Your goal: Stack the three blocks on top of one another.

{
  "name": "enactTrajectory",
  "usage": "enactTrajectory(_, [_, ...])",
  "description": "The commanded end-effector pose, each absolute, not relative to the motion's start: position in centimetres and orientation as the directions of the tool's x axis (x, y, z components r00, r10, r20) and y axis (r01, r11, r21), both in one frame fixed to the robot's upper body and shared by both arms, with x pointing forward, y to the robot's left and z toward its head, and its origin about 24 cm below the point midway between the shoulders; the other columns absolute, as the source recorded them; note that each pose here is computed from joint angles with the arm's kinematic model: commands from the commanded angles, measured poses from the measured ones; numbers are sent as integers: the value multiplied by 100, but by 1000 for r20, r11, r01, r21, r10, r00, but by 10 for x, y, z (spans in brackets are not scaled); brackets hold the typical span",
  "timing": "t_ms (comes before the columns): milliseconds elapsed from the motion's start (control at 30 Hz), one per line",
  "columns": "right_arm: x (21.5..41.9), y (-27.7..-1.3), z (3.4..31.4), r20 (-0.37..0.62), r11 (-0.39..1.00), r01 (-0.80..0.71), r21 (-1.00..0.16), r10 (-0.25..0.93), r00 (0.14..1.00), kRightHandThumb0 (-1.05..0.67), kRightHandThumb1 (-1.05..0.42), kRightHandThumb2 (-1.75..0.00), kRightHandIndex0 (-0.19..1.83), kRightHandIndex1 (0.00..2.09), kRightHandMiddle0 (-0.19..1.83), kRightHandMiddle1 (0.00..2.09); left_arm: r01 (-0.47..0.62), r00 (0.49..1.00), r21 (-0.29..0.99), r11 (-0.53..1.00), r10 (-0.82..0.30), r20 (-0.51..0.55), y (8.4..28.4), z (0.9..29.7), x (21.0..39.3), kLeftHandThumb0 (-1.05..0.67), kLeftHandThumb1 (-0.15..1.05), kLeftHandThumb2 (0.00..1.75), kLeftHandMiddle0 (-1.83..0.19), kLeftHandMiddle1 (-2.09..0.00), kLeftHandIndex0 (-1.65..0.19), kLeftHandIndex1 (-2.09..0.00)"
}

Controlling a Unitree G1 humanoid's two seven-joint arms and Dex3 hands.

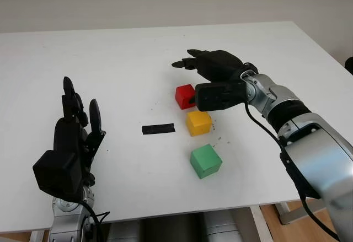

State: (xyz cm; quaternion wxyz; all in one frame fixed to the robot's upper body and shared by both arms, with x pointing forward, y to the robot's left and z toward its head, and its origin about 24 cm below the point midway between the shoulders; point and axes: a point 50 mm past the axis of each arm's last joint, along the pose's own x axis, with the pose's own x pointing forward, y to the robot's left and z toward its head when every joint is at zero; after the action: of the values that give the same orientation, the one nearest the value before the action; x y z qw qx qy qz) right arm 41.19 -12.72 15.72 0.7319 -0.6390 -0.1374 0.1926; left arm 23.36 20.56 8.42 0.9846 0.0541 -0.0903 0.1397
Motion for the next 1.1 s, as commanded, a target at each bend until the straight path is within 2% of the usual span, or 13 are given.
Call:
enactTrajectory(0, [413,-124,160,-34,118,-98,-988,454,890,-54,-84,-6,12,6,40,14,-289,940,78,954,267,212,205,89,232,-73,105,61,14,-5,14,-5])
enactTrajectory(367, [413,-120,152,-89,71,-135,-988,448,889,-60,-82,-5,11,5,46,13,-296,937,86,951,272,219,208,91,232,-72,105,60,13,-6,13,-6])
enactTrajectory(1067, [413,-123,138,-161,23,-183,-983,387,908,-52,-83,-6,11,5,50,9,-292,939,85,953,268,215,207,92,231,-73,105,59,13,-6,13,-6])
